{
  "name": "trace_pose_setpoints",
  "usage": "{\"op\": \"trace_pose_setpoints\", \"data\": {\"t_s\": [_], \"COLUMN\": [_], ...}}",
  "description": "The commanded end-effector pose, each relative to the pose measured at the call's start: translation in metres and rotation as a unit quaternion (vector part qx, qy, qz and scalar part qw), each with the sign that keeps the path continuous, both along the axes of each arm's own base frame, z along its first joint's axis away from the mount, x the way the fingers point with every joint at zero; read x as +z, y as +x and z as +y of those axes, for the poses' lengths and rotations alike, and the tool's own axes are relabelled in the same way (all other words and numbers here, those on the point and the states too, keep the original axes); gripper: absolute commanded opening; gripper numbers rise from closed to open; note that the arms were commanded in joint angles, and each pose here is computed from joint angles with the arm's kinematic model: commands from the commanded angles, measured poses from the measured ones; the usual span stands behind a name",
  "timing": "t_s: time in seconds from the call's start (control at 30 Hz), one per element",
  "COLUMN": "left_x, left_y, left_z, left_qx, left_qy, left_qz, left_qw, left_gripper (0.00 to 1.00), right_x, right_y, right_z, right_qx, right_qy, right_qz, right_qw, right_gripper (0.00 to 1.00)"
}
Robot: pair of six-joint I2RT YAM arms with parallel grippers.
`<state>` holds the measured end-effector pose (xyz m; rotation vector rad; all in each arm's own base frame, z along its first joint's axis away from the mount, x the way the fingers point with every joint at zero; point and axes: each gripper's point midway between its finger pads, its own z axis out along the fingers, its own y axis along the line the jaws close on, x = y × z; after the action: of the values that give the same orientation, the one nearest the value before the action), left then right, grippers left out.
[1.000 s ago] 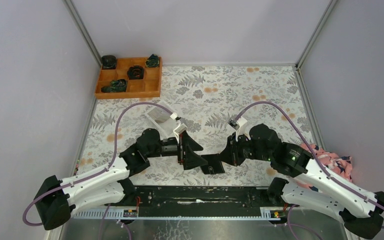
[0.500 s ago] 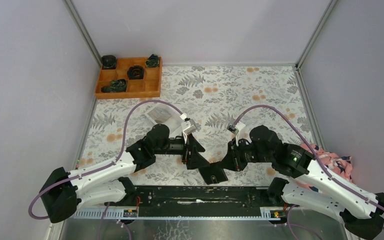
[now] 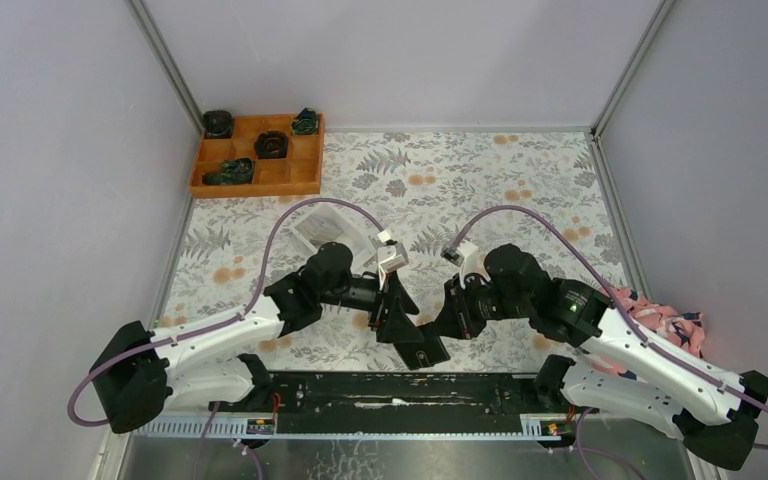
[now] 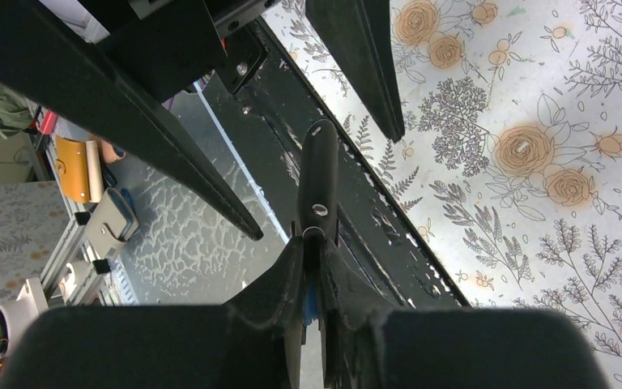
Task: Put the credit cards into the card holder
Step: Pick up the card holder from the storage box.
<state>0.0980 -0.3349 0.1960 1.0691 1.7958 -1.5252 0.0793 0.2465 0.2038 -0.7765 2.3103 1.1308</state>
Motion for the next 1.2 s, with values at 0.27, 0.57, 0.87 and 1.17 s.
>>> {"op": "trace_pose_setpoints", "data": {"t_s": [0.27, 0.57, 0.87, 1.17], "left_x": [-0.006, -0.007, -0.010, -0.016], "left_y": [-0.012, -0.007, 0.008, 0.061], "left_z": [-0.001, -0.007, -0.015, -0.018], "left_qx": [-0.050, -0.047, -0.008, 0.180], "left_qy": [0.015, 0.006, -0.013, -0.037], "left_qz": [-0.002, -0.012, -0.016, 0.016], "left_qw": [0.999, 0.999, 1.000, 0.983], "left_gripper": [0.72, 0.14, 0.00, 0.00], "right_x": [0.038, 0.027, 0.021, 0.026], "right_y": [0.012, 0.031, 0.047, 0.091], "right_z": [0.019, 0.013, 0.005, -0.018], "right_qx": [0.020, 0.000, -0.027, -0.139], "right_qy": [0.039, 0.023, 0.003, -0.040], "right_qz": [-0.040, -0.032, -0.046, -0.128], "right_qw": [0.998, 0.999, 0.999, 0.981], "right_gripper": [0.00, 0.00, 0.13, 0.53]}}
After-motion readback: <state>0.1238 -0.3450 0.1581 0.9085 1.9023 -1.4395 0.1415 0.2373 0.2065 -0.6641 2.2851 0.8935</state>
